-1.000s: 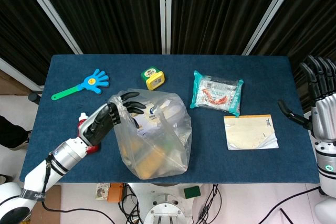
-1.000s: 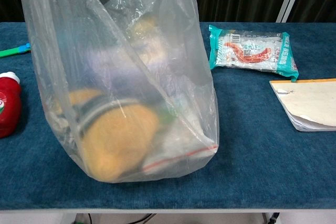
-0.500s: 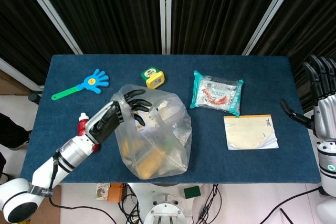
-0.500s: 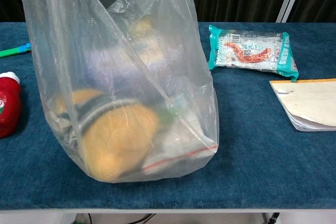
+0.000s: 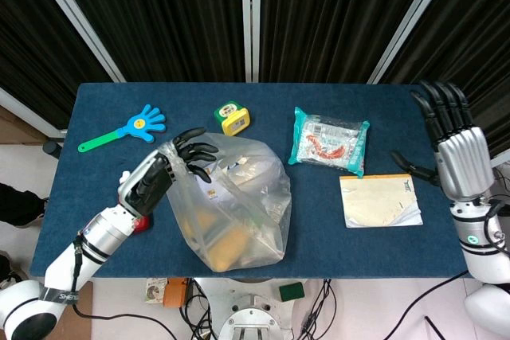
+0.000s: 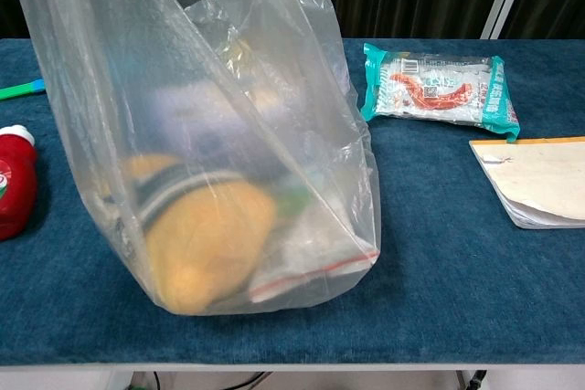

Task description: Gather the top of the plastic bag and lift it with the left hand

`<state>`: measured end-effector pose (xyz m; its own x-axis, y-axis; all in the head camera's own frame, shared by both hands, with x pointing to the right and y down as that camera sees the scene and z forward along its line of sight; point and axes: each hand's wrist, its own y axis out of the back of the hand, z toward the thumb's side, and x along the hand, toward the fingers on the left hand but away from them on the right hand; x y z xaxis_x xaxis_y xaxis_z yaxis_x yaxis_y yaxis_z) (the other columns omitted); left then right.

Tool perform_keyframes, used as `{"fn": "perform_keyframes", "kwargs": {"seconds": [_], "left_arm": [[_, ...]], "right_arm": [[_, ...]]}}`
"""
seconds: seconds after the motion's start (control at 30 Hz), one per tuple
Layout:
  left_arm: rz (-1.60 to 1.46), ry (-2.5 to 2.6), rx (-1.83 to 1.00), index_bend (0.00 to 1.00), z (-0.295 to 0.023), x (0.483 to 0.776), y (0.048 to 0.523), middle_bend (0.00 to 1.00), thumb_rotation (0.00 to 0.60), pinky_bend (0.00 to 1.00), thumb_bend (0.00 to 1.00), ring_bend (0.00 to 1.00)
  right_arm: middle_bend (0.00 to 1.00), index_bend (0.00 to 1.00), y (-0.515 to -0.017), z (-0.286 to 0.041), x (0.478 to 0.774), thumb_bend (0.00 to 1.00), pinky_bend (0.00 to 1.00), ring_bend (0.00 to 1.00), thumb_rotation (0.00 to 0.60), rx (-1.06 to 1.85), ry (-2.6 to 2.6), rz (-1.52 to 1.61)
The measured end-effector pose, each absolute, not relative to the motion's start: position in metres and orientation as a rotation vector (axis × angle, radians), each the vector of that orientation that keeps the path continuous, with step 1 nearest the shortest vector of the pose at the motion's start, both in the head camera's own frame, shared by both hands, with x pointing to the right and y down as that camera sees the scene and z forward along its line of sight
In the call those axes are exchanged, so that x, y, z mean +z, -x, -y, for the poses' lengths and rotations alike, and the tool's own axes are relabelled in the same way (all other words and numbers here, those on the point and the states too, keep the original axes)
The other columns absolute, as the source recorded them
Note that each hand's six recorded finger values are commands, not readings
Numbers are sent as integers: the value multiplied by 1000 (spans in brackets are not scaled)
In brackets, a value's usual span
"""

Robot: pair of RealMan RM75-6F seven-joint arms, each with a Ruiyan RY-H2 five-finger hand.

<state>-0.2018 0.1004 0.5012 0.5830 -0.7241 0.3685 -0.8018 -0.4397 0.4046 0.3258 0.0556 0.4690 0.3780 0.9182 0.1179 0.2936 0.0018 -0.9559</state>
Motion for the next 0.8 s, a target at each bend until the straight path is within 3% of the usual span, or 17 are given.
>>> {"fn": "perform_keyframes", "kwargs": {"seconds": [0.43,0.8], "left_arm": [[1220,-2284,221,86,-103,500,196,156,183,331,78,142],[1228,-2282,234,74,-103,499,186,137,174,286,77,121]], "right_arm": [[0,0,-216,-57,492,28,0,0,600,489,1725,998],[0,0,-159,-62,491,24,0,0,600,320,1778,966]]}}
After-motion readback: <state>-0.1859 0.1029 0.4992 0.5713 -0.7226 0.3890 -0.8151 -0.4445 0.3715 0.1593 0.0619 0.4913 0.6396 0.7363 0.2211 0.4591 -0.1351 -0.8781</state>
